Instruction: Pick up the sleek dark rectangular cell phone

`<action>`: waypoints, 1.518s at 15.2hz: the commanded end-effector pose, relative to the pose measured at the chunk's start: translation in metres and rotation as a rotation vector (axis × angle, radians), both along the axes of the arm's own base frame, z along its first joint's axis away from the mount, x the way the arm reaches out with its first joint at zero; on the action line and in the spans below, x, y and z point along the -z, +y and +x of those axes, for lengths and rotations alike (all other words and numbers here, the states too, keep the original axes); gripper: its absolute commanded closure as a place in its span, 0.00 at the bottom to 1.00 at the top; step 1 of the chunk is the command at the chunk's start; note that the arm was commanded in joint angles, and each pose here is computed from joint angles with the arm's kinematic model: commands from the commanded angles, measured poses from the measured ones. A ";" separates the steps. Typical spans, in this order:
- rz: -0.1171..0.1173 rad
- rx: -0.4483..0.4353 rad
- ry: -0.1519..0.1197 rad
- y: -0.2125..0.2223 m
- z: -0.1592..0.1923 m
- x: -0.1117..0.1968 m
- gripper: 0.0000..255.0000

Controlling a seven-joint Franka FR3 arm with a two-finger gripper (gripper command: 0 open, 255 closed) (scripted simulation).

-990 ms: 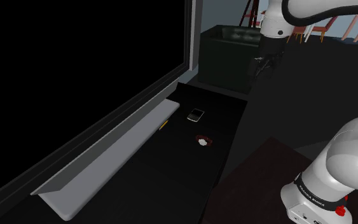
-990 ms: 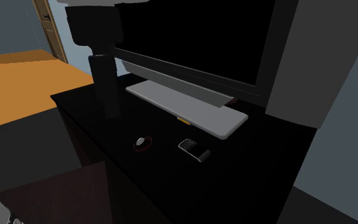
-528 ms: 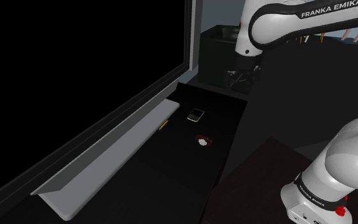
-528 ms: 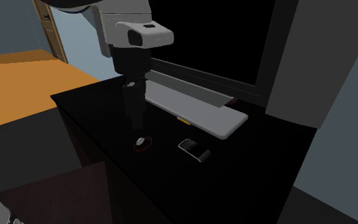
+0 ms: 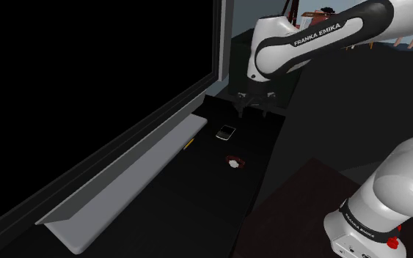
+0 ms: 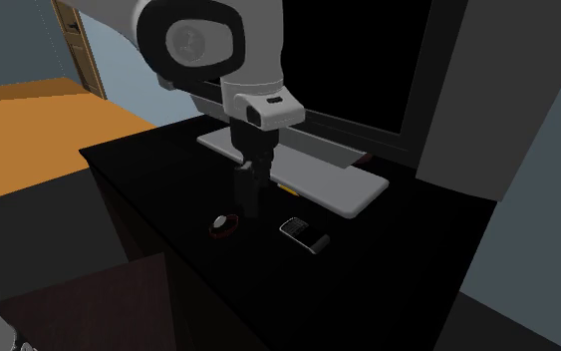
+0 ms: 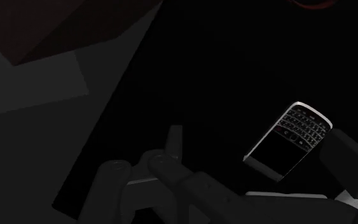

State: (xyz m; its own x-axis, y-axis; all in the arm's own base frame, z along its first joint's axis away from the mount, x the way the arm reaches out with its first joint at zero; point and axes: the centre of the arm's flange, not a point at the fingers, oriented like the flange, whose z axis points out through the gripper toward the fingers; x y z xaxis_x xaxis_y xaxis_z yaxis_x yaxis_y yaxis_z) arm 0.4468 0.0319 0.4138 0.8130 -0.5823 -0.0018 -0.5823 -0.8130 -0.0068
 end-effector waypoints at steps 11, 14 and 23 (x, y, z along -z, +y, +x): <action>0.053 0.419 -0.021 0.006 0.111 0.107 0.00; 0.053 0.419 -0.021 0.006 0.111 0.123 0.00; 0.053 0.419 -0.021 0.006 0.112 0.147 1.00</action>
State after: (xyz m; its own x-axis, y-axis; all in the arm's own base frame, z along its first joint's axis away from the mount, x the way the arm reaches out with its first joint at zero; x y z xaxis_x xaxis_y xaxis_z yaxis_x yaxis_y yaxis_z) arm 0.5589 0.0379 0.2679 0.5061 -0.8621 -0.0260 -0.8617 -0.5040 -0.0595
